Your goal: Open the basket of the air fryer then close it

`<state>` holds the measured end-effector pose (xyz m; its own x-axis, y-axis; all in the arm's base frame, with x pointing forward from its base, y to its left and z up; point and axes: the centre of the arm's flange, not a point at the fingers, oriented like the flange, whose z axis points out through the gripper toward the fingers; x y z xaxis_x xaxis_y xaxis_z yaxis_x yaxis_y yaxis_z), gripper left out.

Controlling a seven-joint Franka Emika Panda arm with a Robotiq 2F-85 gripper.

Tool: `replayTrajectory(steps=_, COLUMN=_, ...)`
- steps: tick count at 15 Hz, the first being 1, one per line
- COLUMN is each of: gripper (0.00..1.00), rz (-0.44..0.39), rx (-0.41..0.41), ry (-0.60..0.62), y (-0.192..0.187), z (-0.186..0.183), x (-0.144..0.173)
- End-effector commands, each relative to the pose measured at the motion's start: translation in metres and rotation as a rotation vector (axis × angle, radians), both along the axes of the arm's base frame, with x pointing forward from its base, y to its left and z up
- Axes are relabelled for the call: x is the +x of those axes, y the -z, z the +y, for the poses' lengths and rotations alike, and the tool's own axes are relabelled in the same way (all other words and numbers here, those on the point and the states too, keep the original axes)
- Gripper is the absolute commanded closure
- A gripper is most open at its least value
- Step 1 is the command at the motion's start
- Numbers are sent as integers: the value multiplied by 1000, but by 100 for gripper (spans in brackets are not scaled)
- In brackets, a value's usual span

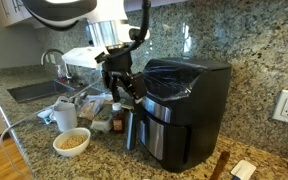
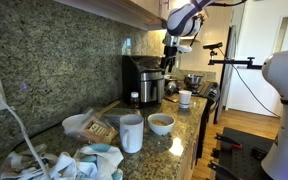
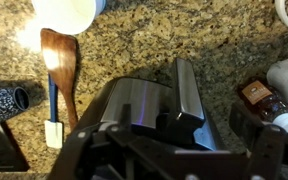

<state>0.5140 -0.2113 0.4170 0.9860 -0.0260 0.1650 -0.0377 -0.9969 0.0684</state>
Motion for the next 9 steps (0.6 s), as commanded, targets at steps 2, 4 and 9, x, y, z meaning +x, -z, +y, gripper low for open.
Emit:
replayTrajectory(steps=2, gripper=0, rz=-2, rx=-1, ry=5, y=-1, z=-3, x=-1)
replayTrajectory(steps=4, gripper=0, rz=-2, rx=-1, ry=6, y=-1, z=-3, x=-1)
replayTrajectory(steps=9, gripper=0, rz=-2, rx=-1, ry=6, y=-1, z=-3, x=-1)
